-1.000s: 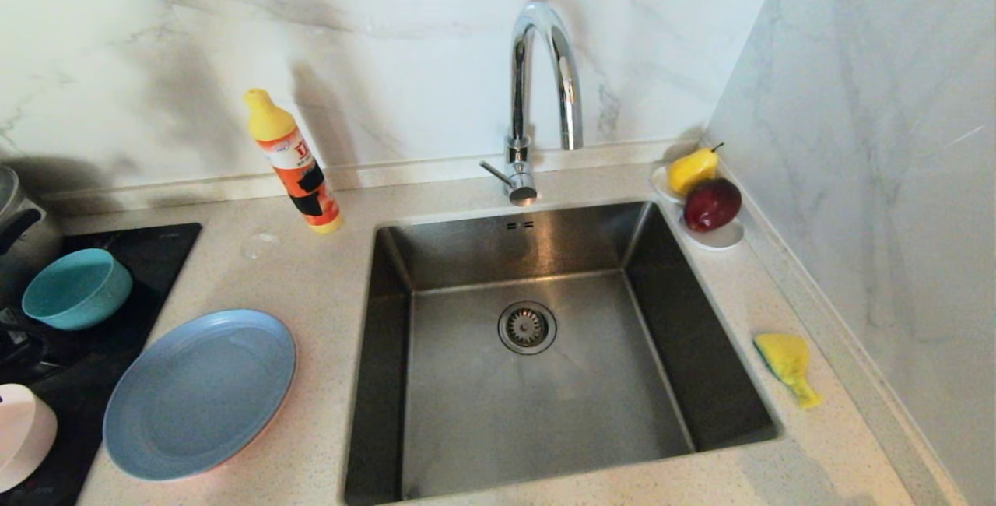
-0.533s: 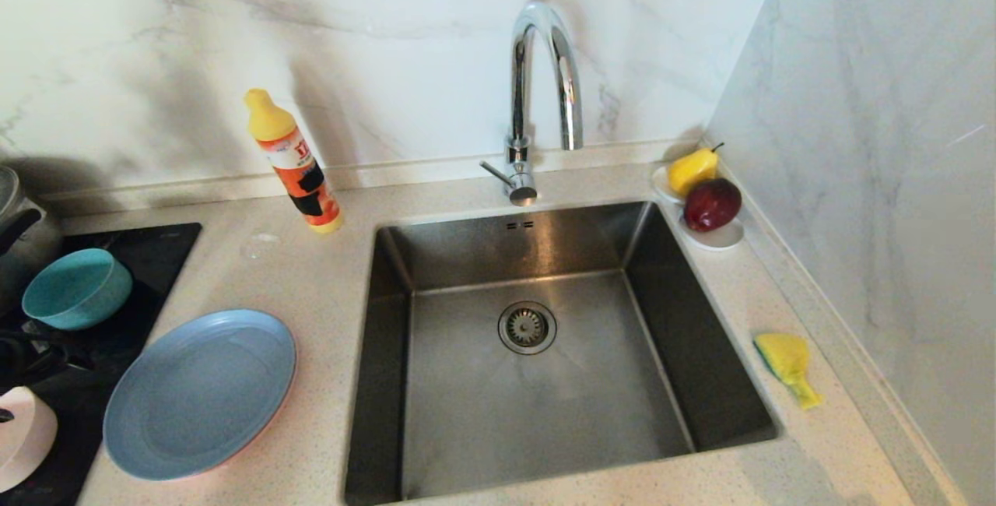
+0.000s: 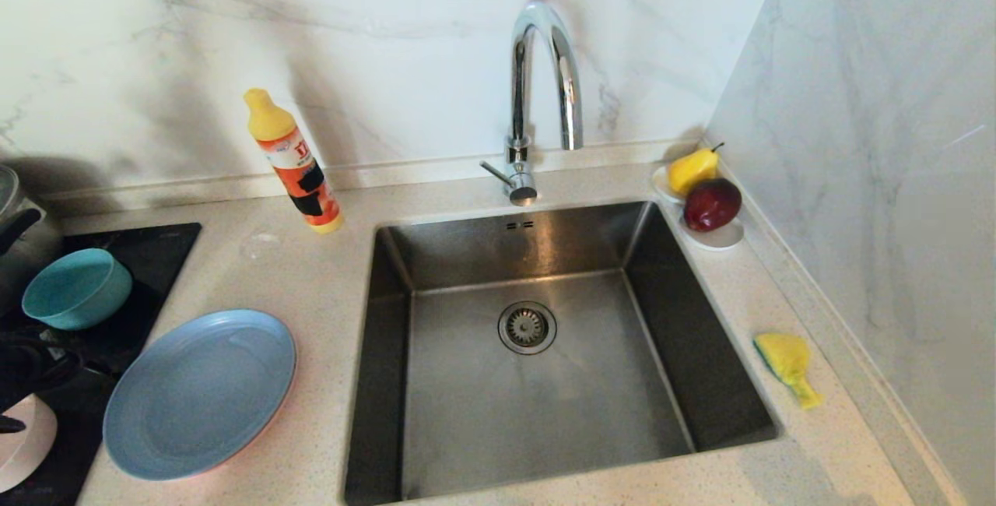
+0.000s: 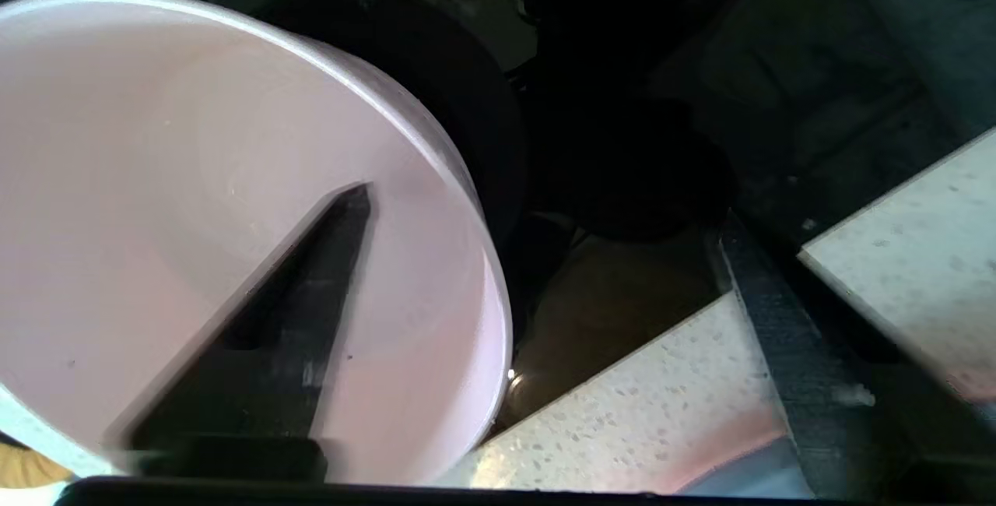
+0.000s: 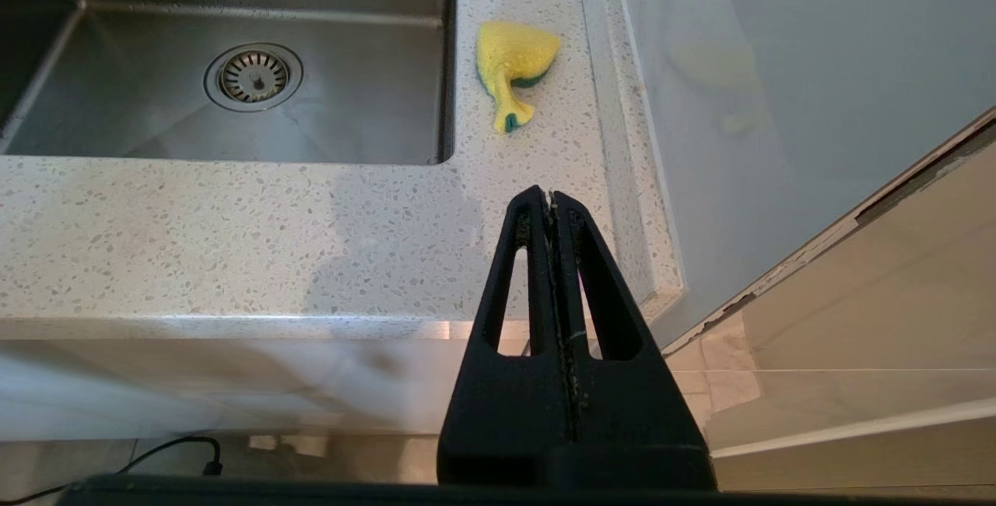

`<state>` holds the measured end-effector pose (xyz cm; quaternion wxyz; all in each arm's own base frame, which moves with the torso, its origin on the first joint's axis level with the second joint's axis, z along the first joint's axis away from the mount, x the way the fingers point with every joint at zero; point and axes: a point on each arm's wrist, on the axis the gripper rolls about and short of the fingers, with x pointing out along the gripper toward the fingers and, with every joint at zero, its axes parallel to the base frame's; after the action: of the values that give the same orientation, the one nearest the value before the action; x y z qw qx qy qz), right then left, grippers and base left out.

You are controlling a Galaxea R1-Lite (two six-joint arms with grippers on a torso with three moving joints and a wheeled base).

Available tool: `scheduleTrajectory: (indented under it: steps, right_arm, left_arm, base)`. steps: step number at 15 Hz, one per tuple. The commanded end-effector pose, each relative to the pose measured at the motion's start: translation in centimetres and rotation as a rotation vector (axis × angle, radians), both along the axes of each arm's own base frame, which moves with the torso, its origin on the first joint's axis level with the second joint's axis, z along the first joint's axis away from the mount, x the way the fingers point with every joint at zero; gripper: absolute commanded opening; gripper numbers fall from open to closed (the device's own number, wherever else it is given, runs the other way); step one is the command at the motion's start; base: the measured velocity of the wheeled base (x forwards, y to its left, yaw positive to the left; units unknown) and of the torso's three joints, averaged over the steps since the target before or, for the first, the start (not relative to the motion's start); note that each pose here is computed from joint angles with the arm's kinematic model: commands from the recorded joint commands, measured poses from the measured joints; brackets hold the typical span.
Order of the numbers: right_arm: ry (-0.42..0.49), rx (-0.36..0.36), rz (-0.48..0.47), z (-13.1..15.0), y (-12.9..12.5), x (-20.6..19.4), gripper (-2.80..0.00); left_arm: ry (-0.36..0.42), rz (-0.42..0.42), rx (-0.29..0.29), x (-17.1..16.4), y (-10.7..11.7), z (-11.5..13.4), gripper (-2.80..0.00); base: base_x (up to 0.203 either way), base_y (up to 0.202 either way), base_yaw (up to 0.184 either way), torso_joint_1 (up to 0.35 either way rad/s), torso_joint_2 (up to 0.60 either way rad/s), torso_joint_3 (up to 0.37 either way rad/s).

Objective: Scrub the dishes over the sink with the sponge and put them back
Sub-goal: Place the bowl on the plate

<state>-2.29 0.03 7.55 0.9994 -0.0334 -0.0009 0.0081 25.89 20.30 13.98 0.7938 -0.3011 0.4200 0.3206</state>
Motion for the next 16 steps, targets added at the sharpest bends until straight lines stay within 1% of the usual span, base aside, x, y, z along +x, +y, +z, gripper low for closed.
scheduleTrajectory:
  steps: [1,3,4,9,11,12,14,16]
  right_arm:
    - [0.000,-0.001,-0.001,0.0,0.0,0.0,-2.80]
    - [0.000,-0.001,0.001,0.0,0.0,0.0,-2.80]
    - [0.000,0.001,0.001,0.0,0.0,0.0,-2.80]
    - [0.000,-0.001,0.001,0.0,0.0,0.0,-2.80]
    - [0.000,-0.001,0.001,0.0,0.0,0.0,-2.80]
    - [0.000,-0.001,0.001,0.0,0.0,0.0,-2.80]
    - [0.000,-0.001,0.001,0.0,0.0,0.0,-2.80]
    - [0.000,-0.001,0.001,0.0,0.0,0.0,-2.80]
  left_arm:
    - [0.014,0.002,-0.013,0.1,0.1,-0.5,-2.80]
    - [0.010,0.014,-0.016,0.5,0.4,-0.7,-2.80]
    - [0.000,0.035,-0.020,0.7,0.6,-0.5,-2.80]
    - [-0.052,0.039,0.015,-0.1,-0.1,2.0,-2.80]
    - [-0.060,0.042,0.020,-0.2,-0.2,2.4,-2.80]
    - [-0.065,0.040,0.025,-0.6,-0.5,3.0,-2.80]
    - [-0.080,0.031,0.032,-1.9,-1.6,5.1,-2.80]
    - [-0.124,-0.014,0.018,-3.6,-3.8,7.8,-2.80]
  base:
    - [0.000,0.000,0.000,0.000,0.00,0.000]
    - [0.000,0.000,0.000,0.000,0.00,0.000]
    - [0.000,0.000,0.000,0.000,0.00,0.000]
    - [0.000,0.000,0.000,0.000,0.00,0.000]
    - [0.000,0.000,0.000,0.000,0.00,0.000]
    - [0.000,0.000,0.000,0.000,0.00,0.000]
    - [0.000,0.000,0.000,0.000,0.00,0.000]
    - [0.000,0.000,0.000,0.000,0.00,0.000]
